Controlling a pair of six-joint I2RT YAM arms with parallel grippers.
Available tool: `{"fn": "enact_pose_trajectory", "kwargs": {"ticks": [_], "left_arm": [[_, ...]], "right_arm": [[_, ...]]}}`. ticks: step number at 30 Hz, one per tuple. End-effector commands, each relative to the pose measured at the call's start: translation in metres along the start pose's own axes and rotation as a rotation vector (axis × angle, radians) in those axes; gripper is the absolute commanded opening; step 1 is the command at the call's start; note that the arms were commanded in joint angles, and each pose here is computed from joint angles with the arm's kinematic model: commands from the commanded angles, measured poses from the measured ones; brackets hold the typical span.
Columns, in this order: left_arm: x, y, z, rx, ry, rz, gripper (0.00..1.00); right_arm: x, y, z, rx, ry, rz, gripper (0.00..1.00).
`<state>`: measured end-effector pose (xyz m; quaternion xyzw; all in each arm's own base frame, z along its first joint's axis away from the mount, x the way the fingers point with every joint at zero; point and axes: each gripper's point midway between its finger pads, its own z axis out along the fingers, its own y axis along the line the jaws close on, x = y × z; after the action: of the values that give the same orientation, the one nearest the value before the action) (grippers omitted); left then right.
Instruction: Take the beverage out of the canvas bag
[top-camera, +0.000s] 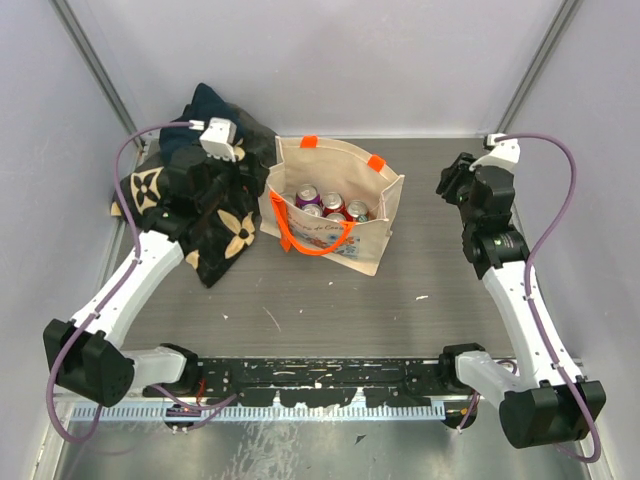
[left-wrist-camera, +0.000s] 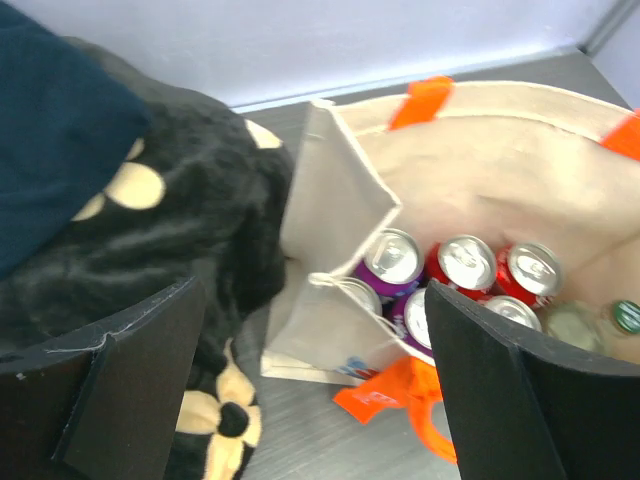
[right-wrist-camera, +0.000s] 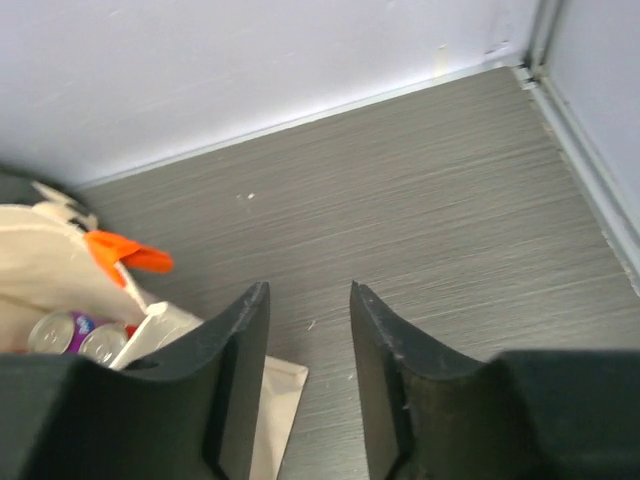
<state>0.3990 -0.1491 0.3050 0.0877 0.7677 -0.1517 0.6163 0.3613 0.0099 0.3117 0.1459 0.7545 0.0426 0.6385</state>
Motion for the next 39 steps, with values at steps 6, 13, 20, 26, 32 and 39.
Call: {"fn": "enact_pose_trajectory", "kwargs": {"ticks": [6, 13, 20, 26, 32, 39], "left_arm": [[-0.007, -0.053, -0.027, 0.143, 0.017, -0.043, 0.98], [0.019, -0.053, -0.021, 0.09, 0.103, -0.123, 0.98], [0.037, -0.051, -0.016, 0.037, 0.181, -0.191, 0.98], [0.062, -0.048, -0.005, 0.013, 0.251, -0.194, 0.98], [0.087, -0.058, -0.003, 0.066, 0.306, -0.224, 0.7], [0.118, -0.071, -0.015, 0.132, 0.364, -0.259, 0.28]], "right_arm": [[0.001, 0.038, -0.018, -0.158, 0.007, -0.007, 0.63], [-0.005, 0.051, -0.036, -0.249, -0.004, -0.006, 0.69], [-0.012, 0.069, -0.043, -0.332, 0.011, -0.032, 0.69], [-0.015, 0.085, -0.045, -0.393, 0.013, -0.039, 0.69], [-0.018, 0.117, -0.044, -0.5, 0.027, -0.045, 0.68], [0.022, 0.172, -0.051, -0.641, 0.131, -0.108, 0.68]]}}
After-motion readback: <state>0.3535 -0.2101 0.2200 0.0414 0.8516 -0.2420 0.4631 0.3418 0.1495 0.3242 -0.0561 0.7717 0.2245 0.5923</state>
